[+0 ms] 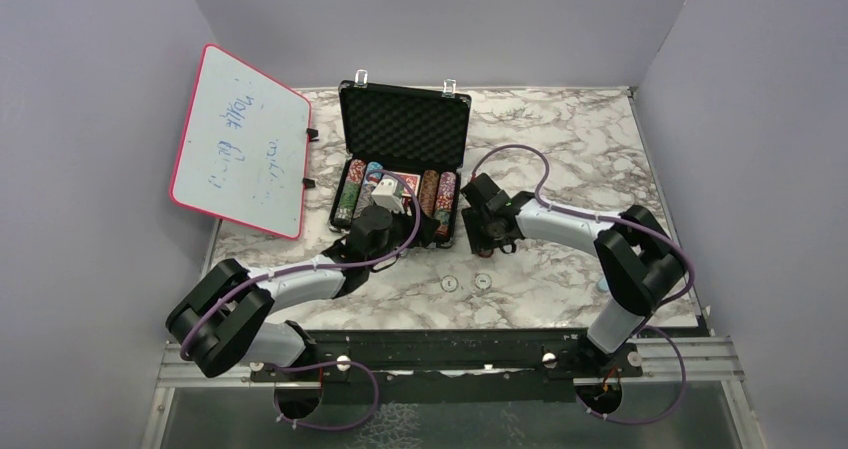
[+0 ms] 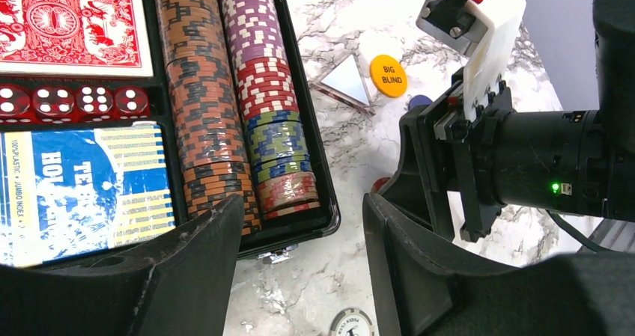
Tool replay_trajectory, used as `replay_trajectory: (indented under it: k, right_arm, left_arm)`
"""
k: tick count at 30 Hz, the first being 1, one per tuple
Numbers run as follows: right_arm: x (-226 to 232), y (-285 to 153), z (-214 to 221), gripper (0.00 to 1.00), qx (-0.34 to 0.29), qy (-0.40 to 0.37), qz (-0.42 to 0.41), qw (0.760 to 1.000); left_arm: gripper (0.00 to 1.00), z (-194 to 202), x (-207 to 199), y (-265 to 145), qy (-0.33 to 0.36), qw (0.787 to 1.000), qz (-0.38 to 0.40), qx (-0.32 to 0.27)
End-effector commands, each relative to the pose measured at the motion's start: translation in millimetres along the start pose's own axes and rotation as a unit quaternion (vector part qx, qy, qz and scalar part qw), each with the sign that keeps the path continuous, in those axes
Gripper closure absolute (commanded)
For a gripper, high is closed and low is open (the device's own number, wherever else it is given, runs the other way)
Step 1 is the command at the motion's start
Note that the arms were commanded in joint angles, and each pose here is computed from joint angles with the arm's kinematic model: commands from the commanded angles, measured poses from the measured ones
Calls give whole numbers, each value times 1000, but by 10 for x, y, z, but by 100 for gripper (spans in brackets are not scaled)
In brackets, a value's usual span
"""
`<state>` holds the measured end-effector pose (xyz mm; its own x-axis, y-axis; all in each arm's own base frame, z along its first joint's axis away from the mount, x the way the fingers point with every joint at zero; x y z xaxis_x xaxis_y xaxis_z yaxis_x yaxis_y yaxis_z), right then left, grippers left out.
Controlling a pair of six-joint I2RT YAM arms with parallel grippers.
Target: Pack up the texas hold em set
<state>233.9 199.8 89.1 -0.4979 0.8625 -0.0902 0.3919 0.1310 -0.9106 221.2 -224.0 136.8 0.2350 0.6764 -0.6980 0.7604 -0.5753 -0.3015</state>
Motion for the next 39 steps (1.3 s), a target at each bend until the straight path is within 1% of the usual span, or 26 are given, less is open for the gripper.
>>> replay_trajectory:
  k: [1,2,7,9,12,13,17,21,23,26,32,39]
  right_arm:
    - [16,52,479,46,132,-34,14,991]
    - [26,68,493,47,134,-33,10,990]
    - [70,181,551,59,147,-29,-3,989]
    - [65,196,546,61,147,-23,5,989]
    - [47,157,490,62,130,-13,17,991]
    - [39,132,461,62,121,-9,22,992]
    - [10,-15,323,58,80,14,37,996]
    - [7,-160,221,57,43,37,34,998]
    - [7,-215,187,57,28,49,33,998]
    - [14,-287,138,57,2,67,26,997]
    - [110,-424,39,57,-51,117,-27,991]
    - [243,-609,-194,57,-132,198,-101,966]
  left_arm:
    - [37,-102,-20,-15,9,999,3,-35]
    - [37,-98,-11,-14,9,999,2,-35]
    - [37,-86,7,-18,13,999,0,-34]
    - [37,-92,10,-27,16,999,0,-36]
    - [36,-84,12,-40,16,999,2,-34]
    - [35,-75,14,-42,17,999,3,-32]
    - [23,-62,36,-75,11,999,1,-32]
    - [15,-49,14,-115,16,999,15,-24]
    - [14,-34,3,-127,18,999,23,-16]
    - [14,17,-9,-138,15,999,36,3]
    - [19,168,51,-200,-8,998,42,40]
    - [20,267,-1,-254,-1,995,70,70]
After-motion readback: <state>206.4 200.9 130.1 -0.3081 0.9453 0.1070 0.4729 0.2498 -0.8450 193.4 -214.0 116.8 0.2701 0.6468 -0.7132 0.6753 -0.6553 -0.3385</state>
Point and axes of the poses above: each gripper's point midway between its finger pads, its own y axis out along the fingers, its own x axis along the line the jaws close on, z = x × y, the point moved 8 cm from there along -y, back along the fingers, and after that the axes turned 15 degrees about -y, right-handed, at the moved point
